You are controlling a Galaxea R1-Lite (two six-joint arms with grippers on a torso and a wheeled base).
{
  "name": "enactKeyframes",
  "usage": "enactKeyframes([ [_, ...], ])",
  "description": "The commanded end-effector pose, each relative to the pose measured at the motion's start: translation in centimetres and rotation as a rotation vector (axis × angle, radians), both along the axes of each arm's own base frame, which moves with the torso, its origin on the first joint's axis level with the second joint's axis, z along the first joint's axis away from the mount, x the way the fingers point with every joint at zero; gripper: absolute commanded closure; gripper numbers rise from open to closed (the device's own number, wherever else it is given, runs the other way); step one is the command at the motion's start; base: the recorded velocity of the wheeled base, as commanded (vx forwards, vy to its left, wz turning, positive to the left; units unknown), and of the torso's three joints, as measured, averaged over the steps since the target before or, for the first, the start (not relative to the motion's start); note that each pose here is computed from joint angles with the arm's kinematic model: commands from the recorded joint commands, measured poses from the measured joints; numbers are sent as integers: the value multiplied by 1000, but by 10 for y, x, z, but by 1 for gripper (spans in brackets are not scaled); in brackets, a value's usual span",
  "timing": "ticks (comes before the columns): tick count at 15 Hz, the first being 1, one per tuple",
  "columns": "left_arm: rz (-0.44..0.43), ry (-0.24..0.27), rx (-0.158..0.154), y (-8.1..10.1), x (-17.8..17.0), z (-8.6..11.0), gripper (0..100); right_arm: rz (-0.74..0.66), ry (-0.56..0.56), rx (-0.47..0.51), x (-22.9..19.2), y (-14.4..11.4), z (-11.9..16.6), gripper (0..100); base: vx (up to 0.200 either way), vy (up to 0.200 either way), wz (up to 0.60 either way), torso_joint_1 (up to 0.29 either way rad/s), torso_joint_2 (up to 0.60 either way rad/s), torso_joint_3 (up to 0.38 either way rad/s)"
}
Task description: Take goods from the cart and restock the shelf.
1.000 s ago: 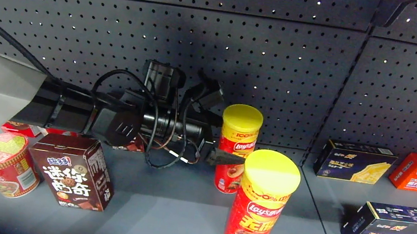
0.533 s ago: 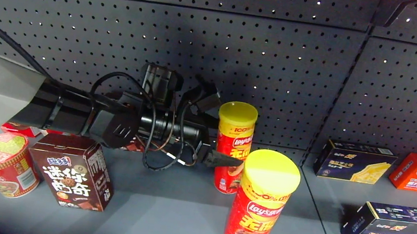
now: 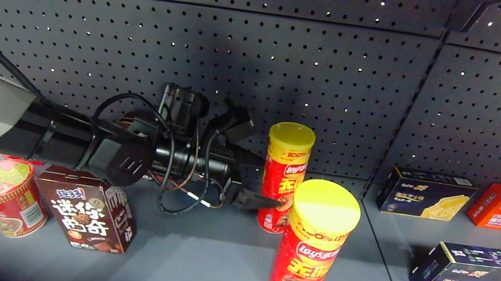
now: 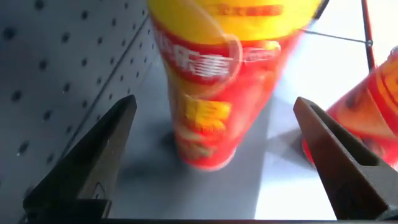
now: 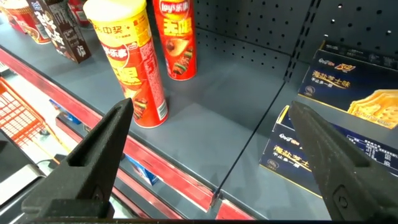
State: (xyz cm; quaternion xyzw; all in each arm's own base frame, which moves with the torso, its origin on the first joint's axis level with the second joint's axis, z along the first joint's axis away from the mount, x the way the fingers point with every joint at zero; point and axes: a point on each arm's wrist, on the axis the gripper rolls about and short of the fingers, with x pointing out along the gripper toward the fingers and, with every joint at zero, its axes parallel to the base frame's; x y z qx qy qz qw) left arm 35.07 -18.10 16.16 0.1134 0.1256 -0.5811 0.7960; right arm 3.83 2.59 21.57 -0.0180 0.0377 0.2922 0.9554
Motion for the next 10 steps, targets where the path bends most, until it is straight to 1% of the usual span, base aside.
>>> enactKeyframes([
  [1, 32, -8, -3, 18, -10, 9, 0, 7, 23, -16, 5, 4, -1, 0, 0, 0, 0, 0, 0, 0],
  [2, 37, -8, -3, 22, -15, 10, 0, 8, 32, -19, 7, 5, -2, 0, 0, 0, 0, 0, 0, 0],
  [4, 57, -24, -14, 32, -21, 15, 0, 12, 57, -32, 10, 7, -7, 0, 0, 0, 0, 0, 0, 0],
  [6, 65, -33, -20, 37, -24, 20, 0, 15, 70, -43, 10, 7, -13, 0, 0, 0, 0, 0, 0, 0],
  [10, 72, -70, -45, 43, -35, 40, 0, 16, 84, -47, 9, 7, -18, 0, 0, 0, 0, 0, 0, 0],
])
